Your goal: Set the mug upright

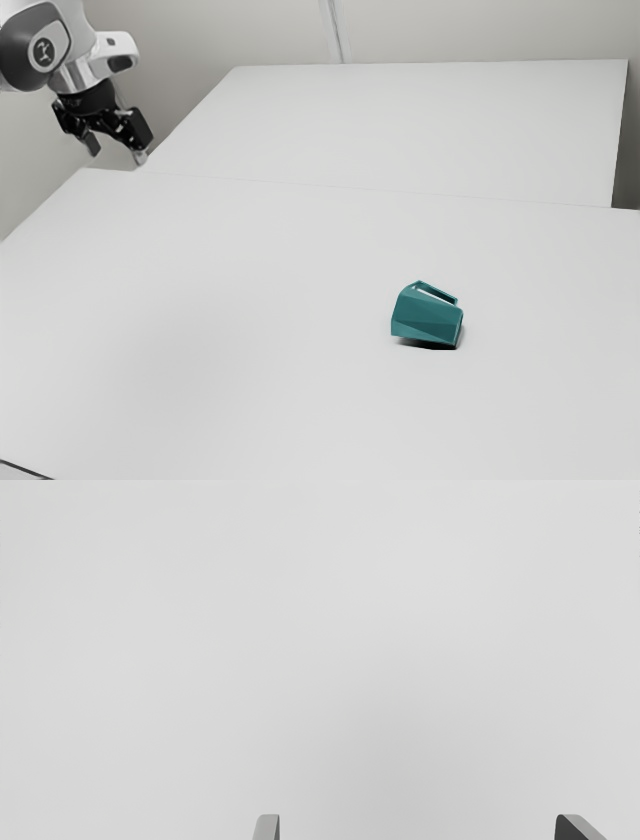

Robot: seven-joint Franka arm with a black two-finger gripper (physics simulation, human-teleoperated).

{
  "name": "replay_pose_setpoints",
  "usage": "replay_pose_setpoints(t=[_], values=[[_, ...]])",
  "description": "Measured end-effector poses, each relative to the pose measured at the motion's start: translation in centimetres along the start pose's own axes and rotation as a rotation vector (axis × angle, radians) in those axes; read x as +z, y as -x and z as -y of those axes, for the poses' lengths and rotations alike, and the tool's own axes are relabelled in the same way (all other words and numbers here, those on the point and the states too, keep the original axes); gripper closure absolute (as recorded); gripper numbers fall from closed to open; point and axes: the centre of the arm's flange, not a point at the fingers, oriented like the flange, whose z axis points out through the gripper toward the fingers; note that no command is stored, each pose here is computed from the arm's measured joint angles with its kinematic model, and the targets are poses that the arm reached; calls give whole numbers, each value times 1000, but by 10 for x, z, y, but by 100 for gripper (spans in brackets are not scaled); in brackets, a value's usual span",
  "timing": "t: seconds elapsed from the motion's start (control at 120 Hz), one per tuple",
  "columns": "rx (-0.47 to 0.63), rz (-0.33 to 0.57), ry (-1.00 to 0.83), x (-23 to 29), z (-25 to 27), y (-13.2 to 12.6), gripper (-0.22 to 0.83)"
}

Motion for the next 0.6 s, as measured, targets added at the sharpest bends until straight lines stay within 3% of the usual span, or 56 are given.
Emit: replay_pose_setpoints(t=[0.317,0.433,0.6], values=[[88,-16,21,27,-22,-32,0],[88,-16,179,51,-51,-47,0],[45,53,409,105,-87,-60,0]])
